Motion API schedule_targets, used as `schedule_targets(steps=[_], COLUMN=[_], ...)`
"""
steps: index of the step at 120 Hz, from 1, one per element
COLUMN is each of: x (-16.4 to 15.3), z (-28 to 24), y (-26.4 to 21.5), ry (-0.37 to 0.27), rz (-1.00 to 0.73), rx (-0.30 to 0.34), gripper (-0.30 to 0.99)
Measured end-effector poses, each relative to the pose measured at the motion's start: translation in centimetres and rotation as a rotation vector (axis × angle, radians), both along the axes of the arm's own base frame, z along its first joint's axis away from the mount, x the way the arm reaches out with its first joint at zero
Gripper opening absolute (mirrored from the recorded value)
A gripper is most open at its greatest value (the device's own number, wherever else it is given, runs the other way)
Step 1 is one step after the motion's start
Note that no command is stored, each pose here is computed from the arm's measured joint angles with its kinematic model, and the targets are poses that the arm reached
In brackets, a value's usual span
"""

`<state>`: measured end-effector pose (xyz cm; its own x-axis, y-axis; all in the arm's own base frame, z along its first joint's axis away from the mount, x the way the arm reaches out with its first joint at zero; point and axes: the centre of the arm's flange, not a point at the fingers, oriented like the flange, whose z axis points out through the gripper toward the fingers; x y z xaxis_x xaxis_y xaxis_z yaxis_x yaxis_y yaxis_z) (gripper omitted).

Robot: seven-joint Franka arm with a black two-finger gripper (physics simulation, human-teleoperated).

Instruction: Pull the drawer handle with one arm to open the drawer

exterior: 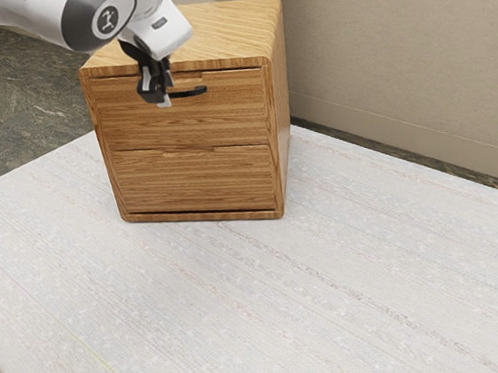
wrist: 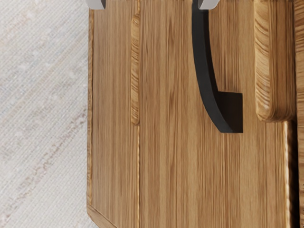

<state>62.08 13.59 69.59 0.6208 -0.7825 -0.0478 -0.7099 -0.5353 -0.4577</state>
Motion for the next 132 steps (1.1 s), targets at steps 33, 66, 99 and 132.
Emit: schedule_targets(steps=[33, 66, 99, 132], x=[1.1, 1.6, 1.1, -3.0], z=[-0.4, -1.3, -1.9, -1.8], y=[1.1, 2.1, 1.8, -1.2], ry=[-0.023, -0.021, -0.012, -0.002], rz=[-0.044, -0.072, -0.095, -0.146], rx=[-0.035, -0.063, -0.096, -0.114], gripper=[0.20, 0.18, 0.01, -0.08])
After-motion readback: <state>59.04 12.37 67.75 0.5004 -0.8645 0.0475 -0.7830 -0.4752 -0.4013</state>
